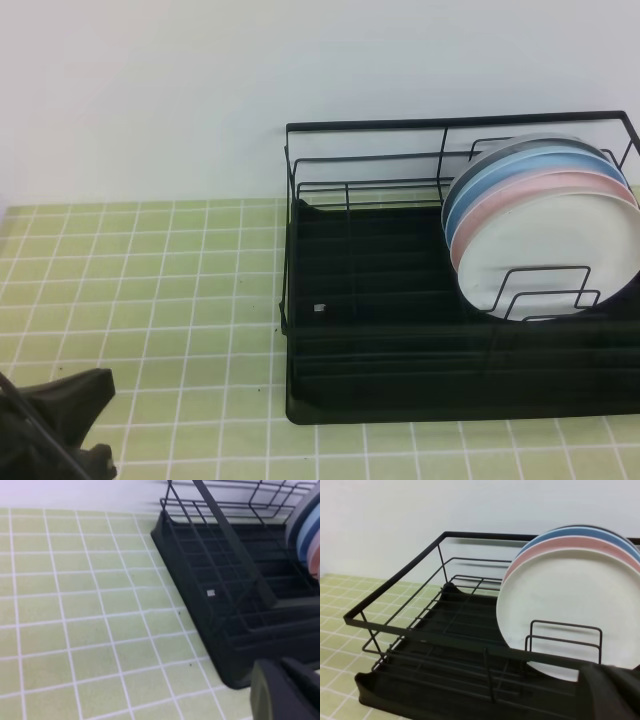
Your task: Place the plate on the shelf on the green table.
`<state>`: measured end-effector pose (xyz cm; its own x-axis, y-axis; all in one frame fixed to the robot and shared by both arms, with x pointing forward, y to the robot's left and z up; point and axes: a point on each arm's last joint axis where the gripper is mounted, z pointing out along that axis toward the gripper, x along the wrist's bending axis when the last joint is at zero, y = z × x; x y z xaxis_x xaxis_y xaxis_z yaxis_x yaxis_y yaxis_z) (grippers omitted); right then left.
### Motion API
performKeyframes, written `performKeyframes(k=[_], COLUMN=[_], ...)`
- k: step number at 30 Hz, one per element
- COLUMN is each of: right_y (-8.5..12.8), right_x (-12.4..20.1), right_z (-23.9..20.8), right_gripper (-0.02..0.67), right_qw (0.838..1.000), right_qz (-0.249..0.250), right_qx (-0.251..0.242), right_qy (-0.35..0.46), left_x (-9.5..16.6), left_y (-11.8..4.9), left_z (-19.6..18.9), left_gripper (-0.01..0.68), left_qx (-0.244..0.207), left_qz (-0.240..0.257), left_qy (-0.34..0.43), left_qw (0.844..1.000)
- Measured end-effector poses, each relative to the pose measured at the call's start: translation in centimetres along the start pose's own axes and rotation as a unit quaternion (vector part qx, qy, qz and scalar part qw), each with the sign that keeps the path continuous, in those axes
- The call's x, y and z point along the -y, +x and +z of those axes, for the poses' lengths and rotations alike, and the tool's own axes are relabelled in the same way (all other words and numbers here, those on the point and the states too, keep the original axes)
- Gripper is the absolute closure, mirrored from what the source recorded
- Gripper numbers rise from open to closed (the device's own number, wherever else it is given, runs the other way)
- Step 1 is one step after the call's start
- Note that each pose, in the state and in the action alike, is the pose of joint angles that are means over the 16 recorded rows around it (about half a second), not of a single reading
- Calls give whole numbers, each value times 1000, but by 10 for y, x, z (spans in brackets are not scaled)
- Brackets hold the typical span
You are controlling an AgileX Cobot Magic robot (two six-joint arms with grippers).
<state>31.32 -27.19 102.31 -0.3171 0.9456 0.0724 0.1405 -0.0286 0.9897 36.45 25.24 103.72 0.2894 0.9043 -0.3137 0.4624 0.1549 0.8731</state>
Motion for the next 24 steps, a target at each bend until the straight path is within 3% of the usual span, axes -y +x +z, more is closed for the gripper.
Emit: performKeyframes(k=[7,17,24], right_y=[0,0,0], right_x=[0,0,1], right_z=[0,0,0], right_gripper=[651,651,651], right_qw=[1000,1000,1000], right_qz=[0,0,0], right_qx=[-1,-2,-2], right_qy=[2,3,3], left_x=[-3,-12,1], left_y=[1,-1,5], left_z=[-13,-52,-61], left_gripper=[675,675,675], left_qx=[-7,-30,-51], left_qz=[18,48,46], left_qy=[-28,-144,-185], left_qw=[999,988,980])
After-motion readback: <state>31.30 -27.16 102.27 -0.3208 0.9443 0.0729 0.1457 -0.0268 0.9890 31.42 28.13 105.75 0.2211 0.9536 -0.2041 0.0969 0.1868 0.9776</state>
